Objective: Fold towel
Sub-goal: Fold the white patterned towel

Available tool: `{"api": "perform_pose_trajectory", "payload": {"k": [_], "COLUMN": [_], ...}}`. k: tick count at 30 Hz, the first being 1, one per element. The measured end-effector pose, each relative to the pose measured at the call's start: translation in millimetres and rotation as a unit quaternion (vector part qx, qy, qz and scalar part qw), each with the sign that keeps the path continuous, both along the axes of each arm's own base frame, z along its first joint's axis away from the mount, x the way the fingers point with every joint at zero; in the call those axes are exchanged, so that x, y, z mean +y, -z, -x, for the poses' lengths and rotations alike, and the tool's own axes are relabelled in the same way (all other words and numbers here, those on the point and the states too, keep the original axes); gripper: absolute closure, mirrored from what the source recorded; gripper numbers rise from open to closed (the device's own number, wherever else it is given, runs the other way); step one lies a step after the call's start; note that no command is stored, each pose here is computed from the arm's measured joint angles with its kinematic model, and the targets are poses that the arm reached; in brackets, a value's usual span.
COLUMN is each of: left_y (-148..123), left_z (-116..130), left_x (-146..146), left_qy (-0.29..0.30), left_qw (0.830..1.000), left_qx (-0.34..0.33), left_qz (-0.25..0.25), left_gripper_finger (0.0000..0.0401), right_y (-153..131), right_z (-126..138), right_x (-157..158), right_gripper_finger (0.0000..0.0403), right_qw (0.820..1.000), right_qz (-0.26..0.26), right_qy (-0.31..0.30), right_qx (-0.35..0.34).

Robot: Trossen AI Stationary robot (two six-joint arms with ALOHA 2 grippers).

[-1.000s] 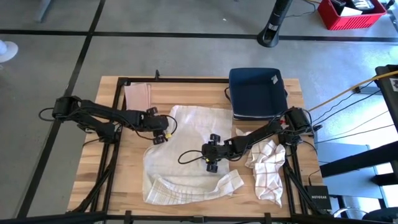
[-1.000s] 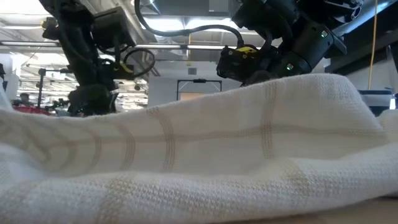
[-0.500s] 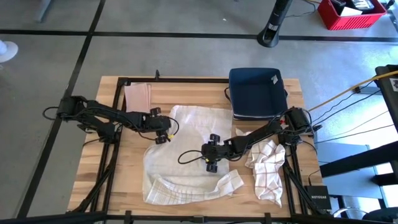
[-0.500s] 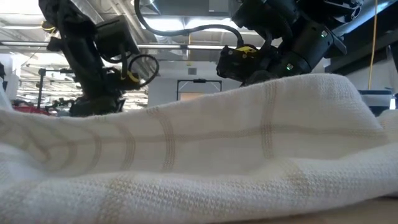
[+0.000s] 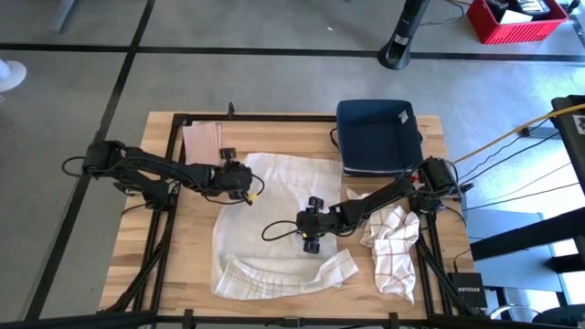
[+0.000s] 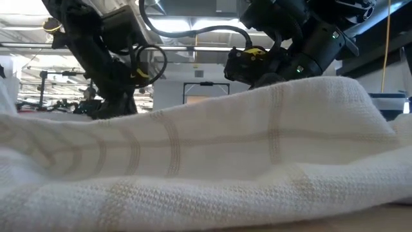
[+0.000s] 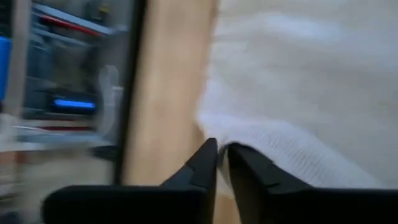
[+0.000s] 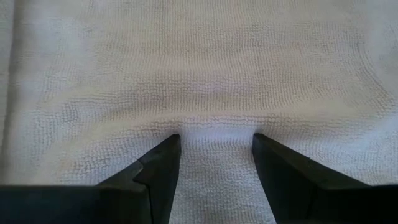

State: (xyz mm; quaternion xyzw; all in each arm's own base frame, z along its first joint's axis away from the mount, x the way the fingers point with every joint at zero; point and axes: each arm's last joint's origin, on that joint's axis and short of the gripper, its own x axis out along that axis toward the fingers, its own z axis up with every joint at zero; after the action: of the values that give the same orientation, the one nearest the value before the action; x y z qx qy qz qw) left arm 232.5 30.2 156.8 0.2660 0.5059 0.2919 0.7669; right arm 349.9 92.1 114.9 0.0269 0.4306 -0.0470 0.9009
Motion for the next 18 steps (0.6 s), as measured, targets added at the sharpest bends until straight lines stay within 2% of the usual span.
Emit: {"api": "perform_pose_trajectory", "payload": {"k": [3, 5, 9, 13, 18], "left_y": [-2, 0, 8, 13, 13], "left_z": [2, 6, 16, 27, 33], "left_x": [8, 15, 31, 39, 46], "left_qy": [0.000, -0.006, -0.036, -0.054, -0.080], "left_qw": [0.997, 0.994, 0.991, 0.987, 0.983], "left_qx": [0.050, 0.078, 0.106, 0.146, 0.156], "left_qz": [-0.062, -0.077, -0.074, -0.048, -0.049], "left_gripper_finger": [0.0395, 0.0396, 0.0382, 0.0363, 0.0314], "right_y": [0, 0, 0, 0, 0], "right_z": [0, 0, 0, 0, 0], "right_x": [0, 0, 0, 1, 1], "right_gripper_finger": [0.0199, 0.0199, 0.0199, 0.0199, 0.0199], "right_qw": [1.000, 1.000, 1.000, 1.000, 1.000], "right_qz": [0.000, -0.001, -0.006, -0.010, -0.015], "right_qy": [0.000, -0.001, -0.004, -0.006, -0.008], "right_qx": [0.000, 0.000, 0.002, 0.003, 0.003]}}
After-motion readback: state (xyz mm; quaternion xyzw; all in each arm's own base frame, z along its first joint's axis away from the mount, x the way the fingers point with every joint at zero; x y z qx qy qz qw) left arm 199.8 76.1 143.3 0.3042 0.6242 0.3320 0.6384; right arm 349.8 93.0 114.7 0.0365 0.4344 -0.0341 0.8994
